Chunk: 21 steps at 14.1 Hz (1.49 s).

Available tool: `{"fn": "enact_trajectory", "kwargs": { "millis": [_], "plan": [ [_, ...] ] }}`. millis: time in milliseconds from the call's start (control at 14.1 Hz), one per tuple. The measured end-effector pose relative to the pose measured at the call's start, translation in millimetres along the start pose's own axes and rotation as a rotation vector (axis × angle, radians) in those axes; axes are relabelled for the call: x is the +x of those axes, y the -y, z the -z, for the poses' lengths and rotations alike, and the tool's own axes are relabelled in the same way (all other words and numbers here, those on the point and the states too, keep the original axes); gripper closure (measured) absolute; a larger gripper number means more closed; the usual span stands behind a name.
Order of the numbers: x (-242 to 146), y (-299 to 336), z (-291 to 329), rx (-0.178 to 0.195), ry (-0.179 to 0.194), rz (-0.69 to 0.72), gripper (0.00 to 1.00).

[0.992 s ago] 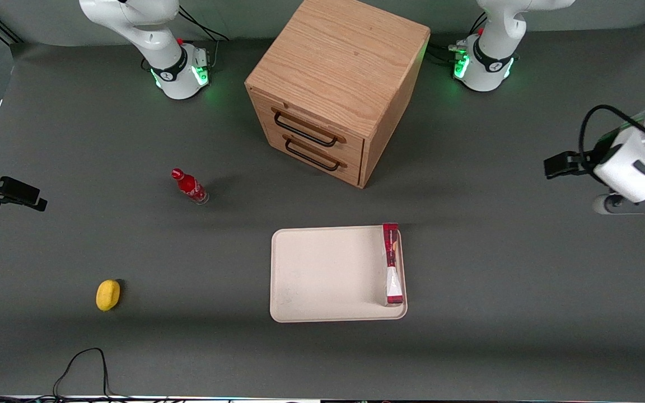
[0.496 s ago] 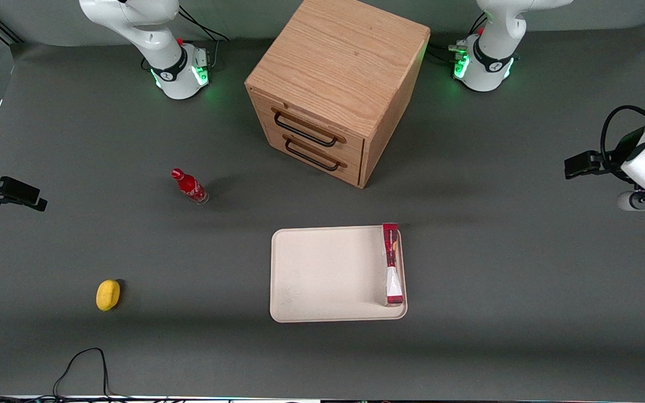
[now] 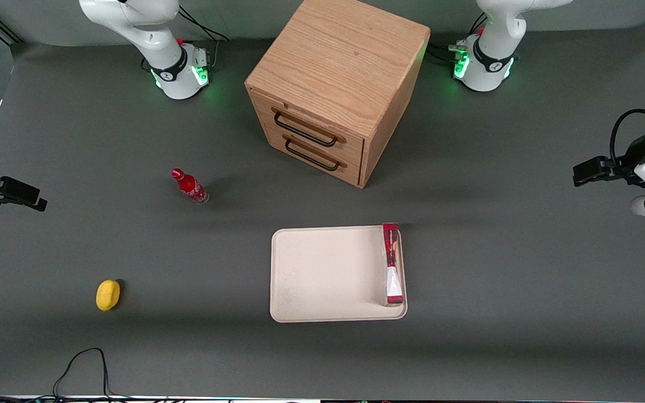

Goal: Place red cookie box on tray

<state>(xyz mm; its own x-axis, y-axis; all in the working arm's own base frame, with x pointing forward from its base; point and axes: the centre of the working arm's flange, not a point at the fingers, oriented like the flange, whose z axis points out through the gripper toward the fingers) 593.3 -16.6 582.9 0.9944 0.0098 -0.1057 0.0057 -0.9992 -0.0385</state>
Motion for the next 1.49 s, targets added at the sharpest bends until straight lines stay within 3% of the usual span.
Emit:
{"fn": "enact_trajectory", "kwargs": {
  "millis": [425,708,992,1488],
  "plan": [
    [0.3,-5.7,-4.6,-0.019,0.007,0.028,0.00],
    [7.3,-4.3,-1.4,-0.021,-0.059,0.018,0.11],
    [0.7,-5.1,-3.8,-0.016,-0.073,-0.023,0.00],
    [-1.8,-3.7,1.1,-0.015,-0.089,-0.035,0.00]
  ]
}}
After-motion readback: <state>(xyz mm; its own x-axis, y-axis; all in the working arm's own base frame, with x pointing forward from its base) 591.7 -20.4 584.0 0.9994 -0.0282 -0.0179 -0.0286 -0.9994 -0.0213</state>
